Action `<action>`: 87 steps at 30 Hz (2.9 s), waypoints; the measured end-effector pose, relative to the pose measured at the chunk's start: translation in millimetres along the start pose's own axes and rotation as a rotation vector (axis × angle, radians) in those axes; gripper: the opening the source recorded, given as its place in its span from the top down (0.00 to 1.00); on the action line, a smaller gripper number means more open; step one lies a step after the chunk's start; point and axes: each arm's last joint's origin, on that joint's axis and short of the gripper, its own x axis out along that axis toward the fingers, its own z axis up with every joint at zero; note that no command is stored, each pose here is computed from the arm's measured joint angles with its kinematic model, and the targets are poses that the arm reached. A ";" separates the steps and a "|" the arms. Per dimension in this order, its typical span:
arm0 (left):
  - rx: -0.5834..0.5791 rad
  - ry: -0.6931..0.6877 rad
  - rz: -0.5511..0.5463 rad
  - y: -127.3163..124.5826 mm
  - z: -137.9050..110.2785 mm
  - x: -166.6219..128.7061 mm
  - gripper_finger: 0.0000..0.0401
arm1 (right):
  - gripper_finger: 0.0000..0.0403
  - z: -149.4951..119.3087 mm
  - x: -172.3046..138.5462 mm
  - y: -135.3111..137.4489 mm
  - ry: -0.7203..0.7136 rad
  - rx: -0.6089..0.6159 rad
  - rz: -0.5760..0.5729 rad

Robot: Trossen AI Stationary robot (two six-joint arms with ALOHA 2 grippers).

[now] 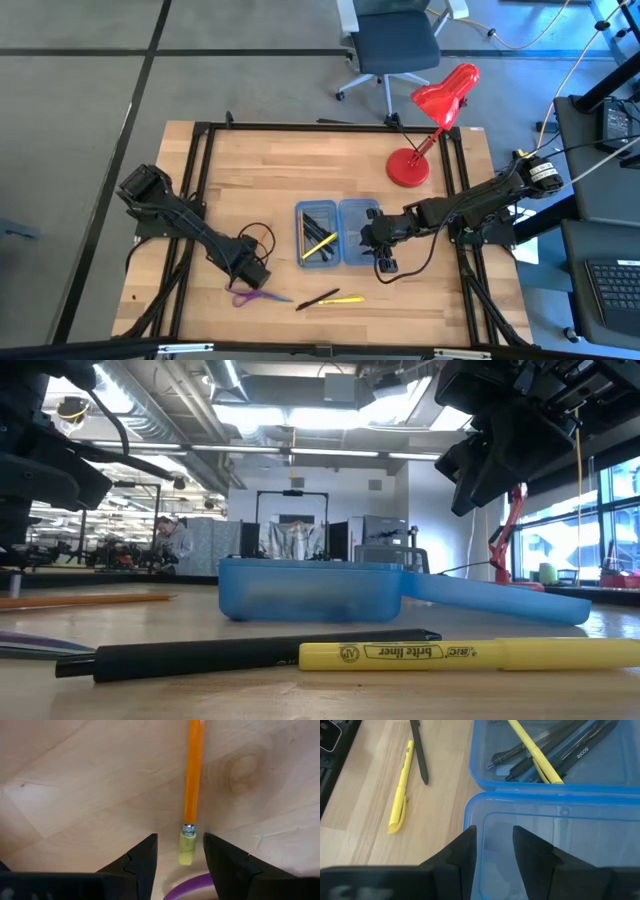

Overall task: Pick & place school supplies into a supply box
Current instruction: Put the orange pencil into the blue supply box

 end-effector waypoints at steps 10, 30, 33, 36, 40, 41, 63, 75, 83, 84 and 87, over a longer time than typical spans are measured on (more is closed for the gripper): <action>0.001 -0.005 -0.001 -0.5 0.1 1.1 0.76 | 0.67 0.0 0.0 0.0 0.000 0.000 0.000; 0.061 -0.094 -0.015 2.3 3.0 -10.2 0.94 | 0.67 -0.2 0.0 0.0 0.002 -0.001 0.000; 0.054 -0.126 0.014 5.5 3.9 -15.5 0.95 | 0.67 -0.2 0.0 0.0 0.002 0.000 0.000; 0.077 -0.176 -0.004 4.0 6.6 -22.9 0.95 | 0.67 -0.1 0.0 0.0 0.001 -0.001 0.000; 0.116 -0.240 -0.033 0.2 13.7 -30.7 0.94 | 0.67 -0.2 0.0 0.0 0.002 -0.002 0.000; 0.127 -0.249 -0.046 -2.2 15.5 -34.1 0.94 | 0.67 -0.2 0.0 0.0 0.002 -0.002 0.000; 0.303 -0.382 -0.588 -67.0 72.7 -94.6 0.94 | 0.67 -0.2 0.0 0.0 0.002 -0.003 0.000; 0.212 -0.330 -0.515 -78.6 78.8 -66.1 0.94 | 0.67 -0.6 0.0 0.0 0.006 -0.023 -0.001; 0.125 -0.292 -0.490 -83.6 81.4 -52.1 0.94 | 0.67 -0.8 0.0 -0.2 0.009 -0.022 -0.001; 0.120 -0.285 -0.489 -83.3 81.6 -51.9 0.93 | 0.67 -0.9 0.0 -0.2 0.009 -0.022 -0.001; 0.115 -0.269 -0.497 -83.5 84.0 -52.3 0.93 | 0.67 -1.0 0.0 -0.1 0.010 -0.021 -0.001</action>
